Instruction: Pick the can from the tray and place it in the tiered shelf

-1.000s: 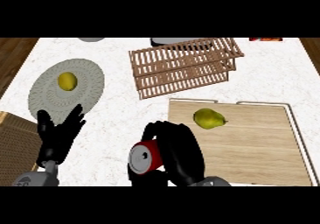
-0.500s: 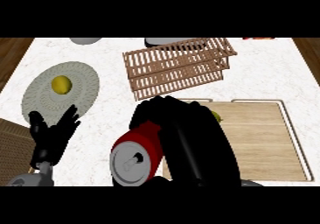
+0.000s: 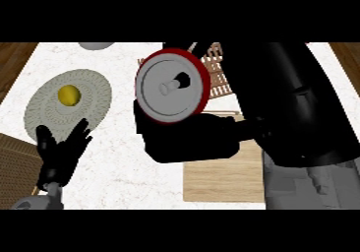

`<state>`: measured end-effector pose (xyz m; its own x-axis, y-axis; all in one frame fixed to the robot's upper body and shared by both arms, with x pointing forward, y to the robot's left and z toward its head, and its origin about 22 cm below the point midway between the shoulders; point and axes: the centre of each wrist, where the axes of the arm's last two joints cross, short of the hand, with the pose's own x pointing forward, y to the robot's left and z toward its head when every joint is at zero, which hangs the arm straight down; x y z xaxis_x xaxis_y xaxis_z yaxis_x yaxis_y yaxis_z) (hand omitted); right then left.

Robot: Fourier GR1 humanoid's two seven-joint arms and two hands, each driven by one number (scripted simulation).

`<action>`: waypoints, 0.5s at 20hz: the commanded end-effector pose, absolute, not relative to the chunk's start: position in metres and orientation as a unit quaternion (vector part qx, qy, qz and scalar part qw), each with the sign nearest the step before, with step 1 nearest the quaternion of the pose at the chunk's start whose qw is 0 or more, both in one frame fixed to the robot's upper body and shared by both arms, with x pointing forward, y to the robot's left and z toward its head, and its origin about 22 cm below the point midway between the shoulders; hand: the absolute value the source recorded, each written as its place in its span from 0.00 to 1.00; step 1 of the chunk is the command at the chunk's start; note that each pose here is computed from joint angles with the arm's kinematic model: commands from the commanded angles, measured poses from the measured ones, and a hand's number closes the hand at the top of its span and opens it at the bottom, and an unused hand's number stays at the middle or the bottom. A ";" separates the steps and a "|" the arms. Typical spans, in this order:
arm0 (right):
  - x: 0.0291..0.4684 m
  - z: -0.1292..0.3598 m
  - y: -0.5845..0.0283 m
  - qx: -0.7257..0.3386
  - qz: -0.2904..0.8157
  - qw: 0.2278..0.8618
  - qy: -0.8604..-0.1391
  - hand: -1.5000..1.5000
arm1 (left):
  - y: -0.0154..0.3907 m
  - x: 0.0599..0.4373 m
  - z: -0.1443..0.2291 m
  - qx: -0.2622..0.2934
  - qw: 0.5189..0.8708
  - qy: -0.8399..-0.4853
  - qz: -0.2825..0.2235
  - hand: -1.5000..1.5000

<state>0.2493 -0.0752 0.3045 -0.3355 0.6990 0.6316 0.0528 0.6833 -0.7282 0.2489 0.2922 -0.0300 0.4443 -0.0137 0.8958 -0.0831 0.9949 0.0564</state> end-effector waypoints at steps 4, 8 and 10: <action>0.302 0.353 -0.097 -0.272 0.271 0.555 -0.738 1.00 | 0.305 0.243 -0.032 0.045 0.845 -0.533 0.017 0.50; 0.317 0.367 -0.096 -0.288 0.286 0.545 -0.734 1.00 | 0.300 0.240 -0.033 0.046 0.848 -0.527 0.013 0.50; 0.344 0.357 -0.097 -0.285 0.296 0.547 -0.730 1.00 | 0.293 0.236 -0.038 0.046 0.851 -0.524 0.011 0.50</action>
